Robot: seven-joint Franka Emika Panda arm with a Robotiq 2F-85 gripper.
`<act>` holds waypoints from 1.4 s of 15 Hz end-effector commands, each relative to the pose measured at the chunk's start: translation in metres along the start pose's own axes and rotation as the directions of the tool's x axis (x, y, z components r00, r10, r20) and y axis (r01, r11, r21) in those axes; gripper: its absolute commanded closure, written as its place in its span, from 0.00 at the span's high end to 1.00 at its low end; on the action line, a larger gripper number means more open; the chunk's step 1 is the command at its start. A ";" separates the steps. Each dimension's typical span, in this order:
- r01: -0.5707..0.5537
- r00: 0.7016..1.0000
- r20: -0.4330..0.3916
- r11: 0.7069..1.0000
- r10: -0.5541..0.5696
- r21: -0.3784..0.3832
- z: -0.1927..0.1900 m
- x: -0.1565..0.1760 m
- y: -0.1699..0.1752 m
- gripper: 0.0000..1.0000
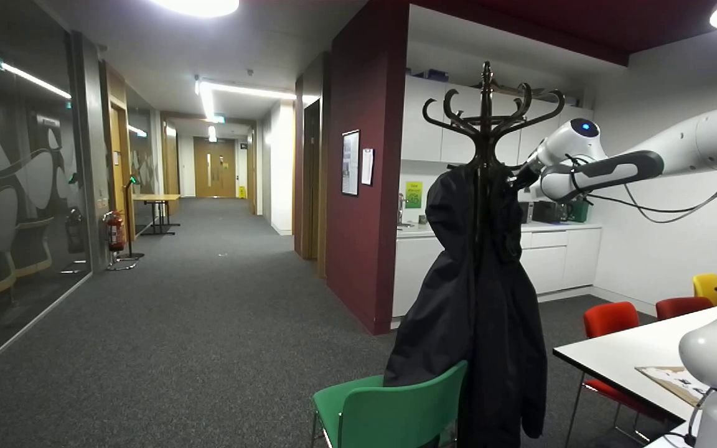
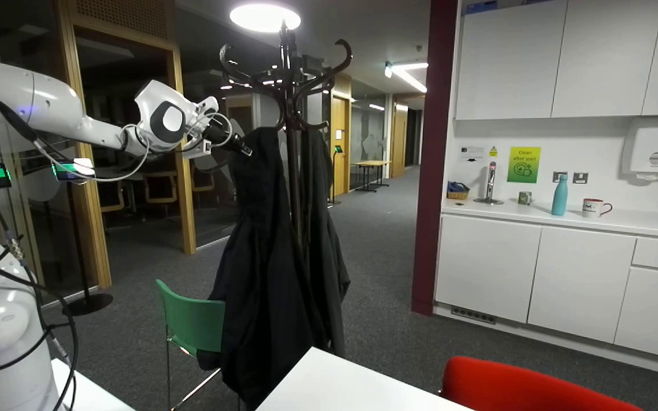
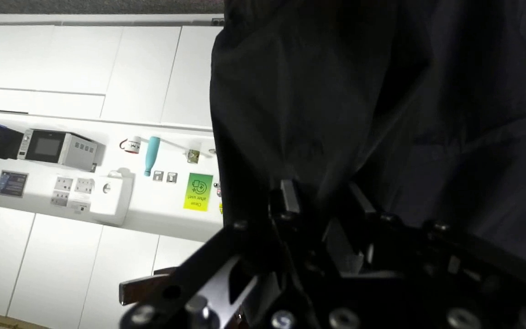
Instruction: Pick up a jacket and place it on the green chair
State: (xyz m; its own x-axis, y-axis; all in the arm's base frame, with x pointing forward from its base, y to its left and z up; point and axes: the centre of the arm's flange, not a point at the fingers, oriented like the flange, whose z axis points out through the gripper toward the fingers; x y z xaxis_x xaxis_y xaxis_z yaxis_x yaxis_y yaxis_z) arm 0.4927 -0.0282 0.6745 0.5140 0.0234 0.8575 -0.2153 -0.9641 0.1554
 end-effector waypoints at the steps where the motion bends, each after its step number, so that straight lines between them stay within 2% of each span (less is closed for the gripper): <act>1: 0.033 0.998 -0.062 0.999 -0.033 -0.013 -0.021 0.023 0.005 0.01; 6: 0.041 0.991 -0.129 0.999 -0.043 -0.015 -0.056 0.038 -0.003 0.01; 11: 0.132 0.973 -0.194 0.991 -0.124 0.028 -0.096 0.035 -0.043 0.01; 16: 0.244 0.948 -0.234 0.964 -0.214 0.105 -0.131 0.022 -0.092 0.01; 21: 0.320 0.929 -0.244 0.934 -0.277 0.158 -0.140 0.006 -0.125 0.01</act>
State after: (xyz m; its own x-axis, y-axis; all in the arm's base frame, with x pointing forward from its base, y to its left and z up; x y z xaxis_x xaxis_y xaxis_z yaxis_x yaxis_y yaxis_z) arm 0.4208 0.1214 0.7187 0.3784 0.3081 0.8728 0.0677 -0.9497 0.3059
